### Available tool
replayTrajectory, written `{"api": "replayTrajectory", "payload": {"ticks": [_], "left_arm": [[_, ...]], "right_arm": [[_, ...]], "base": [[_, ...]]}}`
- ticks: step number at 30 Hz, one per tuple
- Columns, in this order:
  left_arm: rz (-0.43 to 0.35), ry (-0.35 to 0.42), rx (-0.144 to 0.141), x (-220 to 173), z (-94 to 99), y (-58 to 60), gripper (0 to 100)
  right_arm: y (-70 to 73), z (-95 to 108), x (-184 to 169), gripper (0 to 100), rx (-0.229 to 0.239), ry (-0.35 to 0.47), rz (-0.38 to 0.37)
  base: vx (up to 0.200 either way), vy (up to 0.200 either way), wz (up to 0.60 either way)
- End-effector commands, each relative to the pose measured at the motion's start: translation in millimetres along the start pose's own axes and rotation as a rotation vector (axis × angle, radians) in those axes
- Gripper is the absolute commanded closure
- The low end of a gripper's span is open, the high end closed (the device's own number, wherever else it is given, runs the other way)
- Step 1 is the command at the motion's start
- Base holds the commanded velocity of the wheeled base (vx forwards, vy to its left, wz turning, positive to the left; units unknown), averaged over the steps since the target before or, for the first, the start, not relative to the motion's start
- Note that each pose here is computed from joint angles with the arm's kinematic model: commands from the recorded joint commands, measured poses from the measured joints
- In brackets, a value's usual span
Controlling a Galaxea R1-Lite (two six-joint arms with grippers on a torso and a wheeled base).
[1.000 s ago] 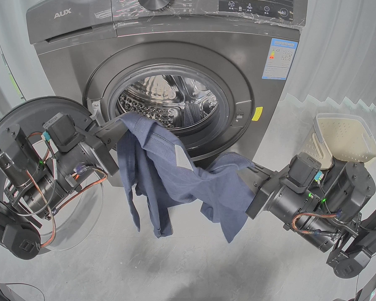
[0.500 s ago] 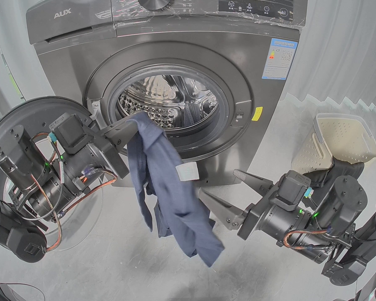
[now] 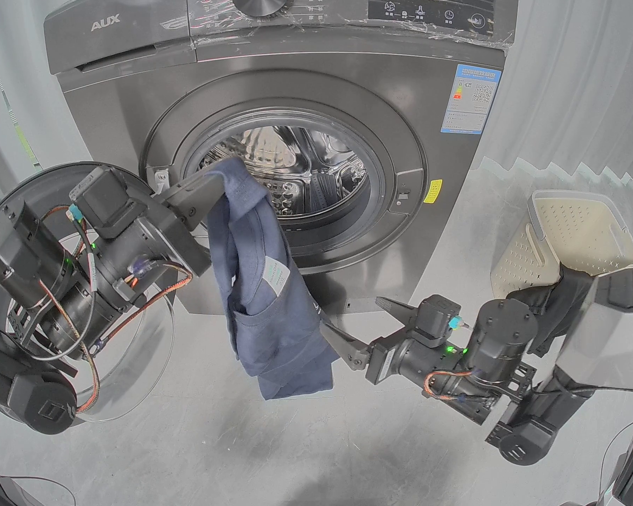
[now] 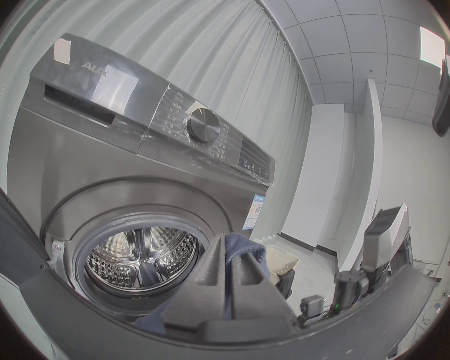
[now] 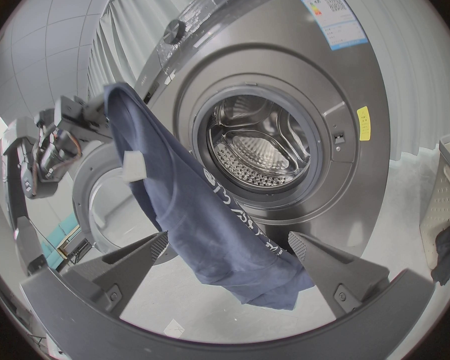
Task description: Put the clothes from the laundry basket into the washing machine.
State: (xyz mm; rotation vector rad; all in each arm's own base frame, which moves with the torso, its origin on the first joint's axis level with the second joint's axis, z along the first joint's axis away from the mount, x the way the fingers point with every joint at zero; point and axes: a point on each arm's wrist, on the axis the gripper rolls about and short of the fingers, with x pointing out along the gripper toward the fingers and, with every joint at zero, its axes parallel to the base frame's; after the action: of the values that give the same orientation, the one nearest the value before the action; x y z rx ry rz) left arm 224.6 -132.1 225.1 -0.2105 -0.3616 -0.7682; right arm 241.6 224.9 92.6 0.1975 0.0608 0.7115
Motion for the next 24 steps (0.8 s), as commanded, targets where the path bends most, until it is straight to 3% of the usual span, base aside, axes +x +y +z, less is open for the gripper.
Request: {"api": "replayTrajectory", "payload": {"ticks": [1,8,13,24], "left_arm": [[-0.012,-0.046,0.007,0.4,11.0,-1.9,100],[-0.013,-0.052,0.007,0.6,12.6,-2.2,100],[-0.014,-0.053,0.006,0.4,13.0,-2.3,100],[-0.017,-0.059,0.006,-1.1,15.4,-3.1,100]], "right_arm": [[-8.4,-32.1,28.8,0,-0.008,0.045,-0.013],[-2.4,-52.7,50.3,0,-0.013,0.054,0.032],[10.6,-69.1,65.7,0,-0.029,0.056,0.094],[9.8,-87.3,104.2,0,-0.029,-0.019,0.107]], "base": [[0.000,0.000,0.00],[0.000,0.000,0.00],[0.000,0.000,0.00],[0.000,0.000,0.00]]}}
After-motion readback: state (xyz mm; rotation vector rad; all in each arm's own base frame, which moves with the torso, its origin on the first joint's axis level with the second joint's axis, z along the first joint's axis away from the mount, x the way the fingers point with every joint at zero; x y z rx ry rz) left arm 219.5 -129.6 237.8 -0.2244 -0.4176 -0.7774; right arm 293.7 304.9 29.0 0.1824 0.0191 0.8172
